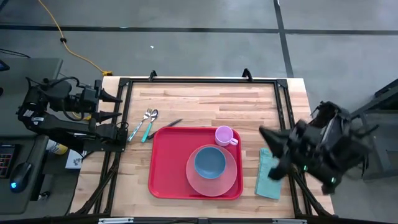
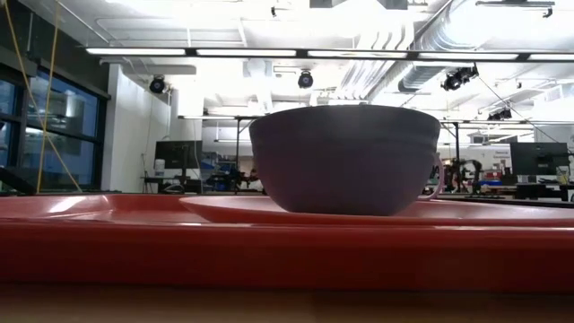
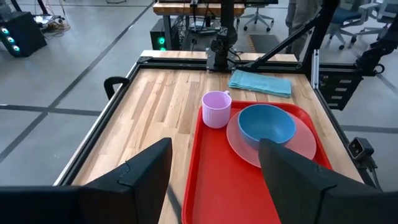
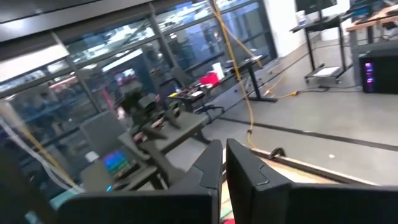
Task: Set up tray
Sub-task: Put the blue napkin into the pink serving tray
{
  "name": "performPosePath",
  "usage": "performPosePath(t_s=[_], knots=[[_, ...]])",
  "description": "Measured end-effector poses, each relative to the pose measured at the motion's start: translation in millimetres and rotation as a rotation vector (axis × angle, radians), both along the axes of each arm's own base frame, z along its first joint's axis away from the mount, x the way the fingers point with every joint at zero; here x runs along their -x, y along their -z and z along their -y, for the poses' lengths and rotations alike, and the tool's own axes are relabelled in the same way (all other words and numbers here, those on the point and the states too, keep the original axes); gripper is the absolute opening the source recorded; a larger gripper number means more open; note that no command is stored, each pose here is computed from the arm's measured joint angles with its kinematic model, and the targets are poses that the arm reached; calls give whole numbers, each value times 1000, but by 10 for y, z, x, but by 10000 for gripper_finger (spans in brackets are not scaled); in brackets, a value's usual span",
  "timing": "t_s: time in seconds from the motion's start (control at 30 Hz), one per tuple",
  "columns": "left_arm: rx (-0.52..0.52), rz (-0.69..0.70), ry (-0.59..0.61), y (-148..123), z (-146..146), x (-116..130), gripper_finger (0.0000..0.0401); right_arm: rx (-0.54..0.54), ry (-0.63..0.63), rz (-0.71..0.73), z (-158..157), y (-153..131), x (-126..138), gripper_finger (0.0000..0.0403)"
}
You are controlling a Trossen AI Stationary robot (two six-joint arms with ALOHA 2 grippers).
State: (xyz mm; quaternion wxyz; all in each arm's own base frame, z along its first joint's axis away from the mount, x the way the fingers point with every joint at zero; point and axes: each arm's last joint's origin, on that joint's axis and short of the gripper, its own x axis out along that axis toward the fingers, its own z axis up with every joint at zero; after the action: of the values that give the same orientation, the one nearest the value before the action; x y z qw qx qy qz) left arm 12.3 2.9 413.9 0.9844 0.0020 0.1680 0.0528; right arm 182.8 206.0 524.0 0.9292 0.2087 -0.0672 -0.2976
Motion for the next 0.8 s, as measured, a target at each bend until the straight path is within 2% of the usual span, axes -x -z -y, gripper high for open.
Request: performPosePath(t_s=[0.17,0.3,0.57,0.8], knots=[[0,25,0,-23,0,-8,273,10,-29,-6,-306,200,-111,0],[-1,25,0,-23,0,-8,273,-28,-31,19,-495,370,-232,0],[17,26,-5,-22,0,-8,273,-180,-28,124,-821,727,-460,0],[18,26,-6,-22,0,-8,273,-86,4,62,-992,1061,-732,0]])
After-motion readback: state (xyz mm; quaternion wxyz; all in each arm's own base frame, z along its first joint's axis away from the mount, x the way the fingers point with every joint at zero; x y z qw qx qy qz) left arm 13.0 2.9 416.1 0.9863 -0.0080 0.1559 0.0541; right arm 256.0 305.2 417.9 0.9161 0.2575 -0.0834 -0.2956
